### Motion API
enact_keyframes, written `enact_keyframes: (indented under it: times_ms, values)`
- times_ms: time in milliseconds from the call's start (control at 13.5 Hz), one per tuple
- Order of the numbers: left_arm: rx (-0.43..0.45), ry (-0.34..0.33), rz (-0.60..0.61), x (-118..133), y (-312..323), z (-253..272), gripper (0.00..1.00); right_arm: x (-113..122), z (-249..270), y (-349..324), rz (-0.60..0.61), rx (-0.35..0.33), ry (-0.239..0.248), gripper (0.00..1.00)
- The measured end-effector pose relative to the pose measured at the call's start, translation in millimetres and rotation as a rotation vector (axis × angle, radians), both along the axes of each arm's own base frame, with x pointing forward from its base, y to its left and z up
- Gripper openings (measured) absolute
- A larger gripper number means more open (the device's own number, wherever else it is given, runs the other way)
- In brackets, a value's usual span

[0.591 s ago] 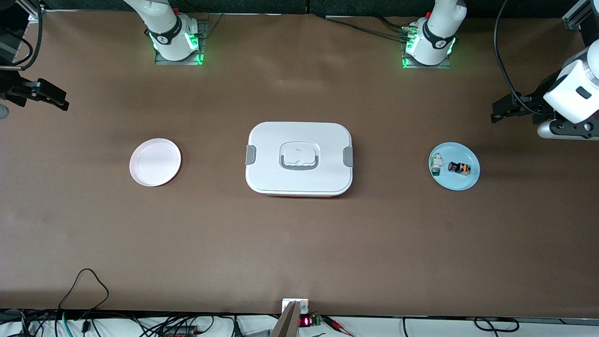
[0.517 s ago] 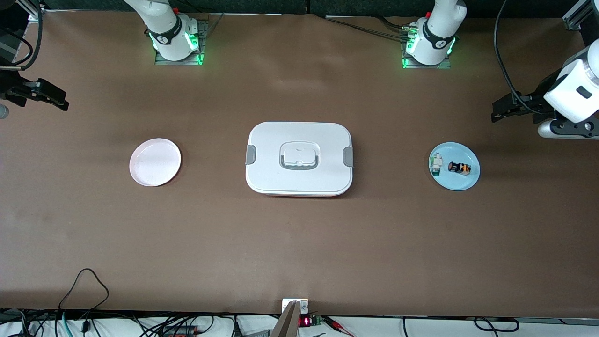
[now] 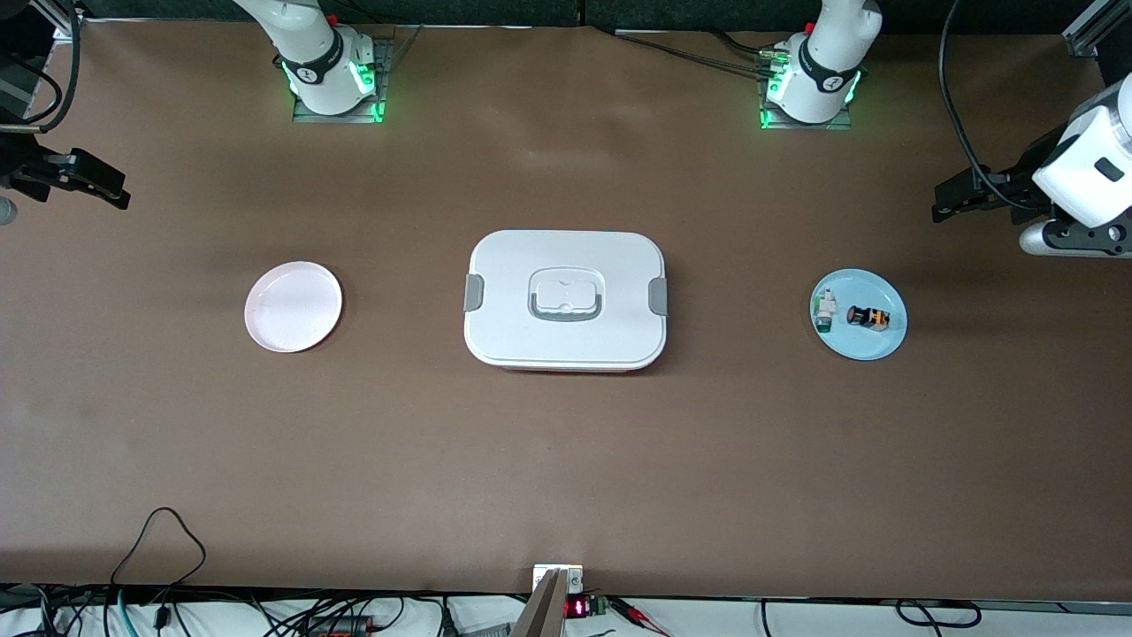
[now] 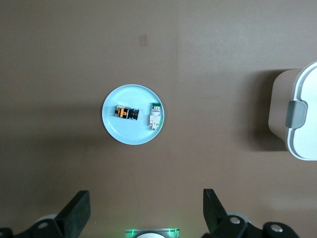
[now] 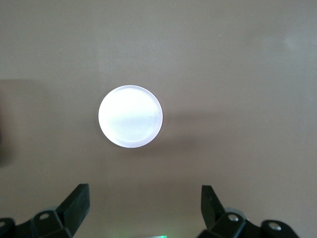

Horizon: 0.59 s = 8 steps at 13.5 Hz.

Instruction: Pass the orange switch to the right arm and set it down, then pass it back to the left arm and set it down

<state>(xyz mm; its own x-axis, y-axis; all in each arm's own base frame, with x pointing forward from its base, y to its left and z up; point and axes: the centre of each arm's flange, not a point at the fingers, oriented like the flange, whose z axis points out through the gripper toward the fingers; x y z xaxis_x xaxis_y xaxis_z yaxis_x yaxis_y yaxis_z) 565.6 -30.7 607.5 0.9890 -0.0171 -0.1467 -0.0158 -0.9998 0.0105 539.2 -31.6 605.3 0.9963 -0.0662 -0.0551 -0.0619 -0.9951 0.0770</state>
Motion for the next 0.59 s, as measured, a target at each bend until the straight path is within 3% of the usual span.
enact_keyframes:
  times_ms: [443,591]
  values:
    - [0.023,0.195,0.013,27,16,-92,1.0,0,0,0,0.001,0.0,-0.001,1.0]
    - [0.017,0.22,0.016,36,28,-133,1.0,0,1,0,0.002,0.0,-0.001,1.0]
